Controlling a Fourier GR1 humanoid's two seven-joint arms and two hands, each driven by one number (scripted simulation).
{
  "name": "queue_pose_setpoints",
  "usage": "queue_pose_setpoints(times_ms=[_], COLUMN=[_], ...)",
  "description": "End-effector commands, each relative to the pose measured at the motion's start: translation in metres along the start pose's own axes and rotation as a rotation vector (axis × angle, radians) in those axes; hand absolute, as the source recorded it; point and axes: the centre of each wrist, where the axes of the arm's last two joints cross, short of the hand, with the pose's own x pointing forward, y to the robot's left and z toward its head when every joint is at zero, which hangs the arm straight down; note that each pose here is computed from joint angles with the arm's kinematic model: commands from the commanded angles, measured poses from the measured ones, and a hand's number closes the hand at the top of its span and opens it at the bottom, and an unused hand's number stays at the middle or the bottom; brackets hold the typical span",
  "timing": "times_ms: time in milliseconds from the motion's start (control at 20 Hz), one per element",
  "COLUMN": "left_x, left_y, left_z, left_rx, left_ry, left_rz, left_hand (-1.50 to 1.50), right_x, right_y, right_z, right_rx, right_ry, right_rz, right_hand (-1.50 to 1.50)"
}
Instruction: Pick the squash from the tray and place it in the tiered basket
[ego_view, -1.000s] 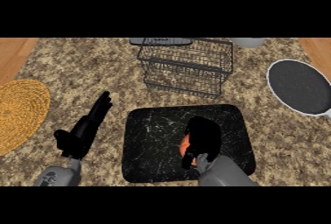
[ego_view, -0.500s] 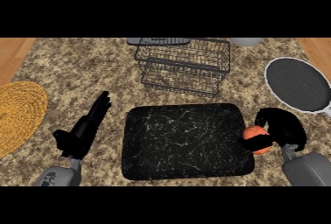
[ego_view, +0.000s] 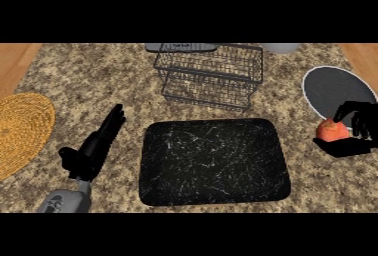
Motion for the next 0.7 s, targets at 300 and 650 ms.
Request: queue_pose_setpoints(times_ms=[300,650], left_x=[0.006,0.019], left_y=[0.001,0.009], left_z=[-0.010,-0.004], left_rx=[-0.008,-0.023], left_ry=[-0.011,-0.004], left_rz=[-0.015,-0.016], left_hand=[0.00,0.00], right_x=[0.075,0.169], right_y=[-0.096,-0.115], right_z=[0.010,0.010], right_rx=[-0.158,-0.158], right_ry=[-0.247,-0.231], right_rz=[-0.228,-0.281], right_hand=[1.50,1.50])
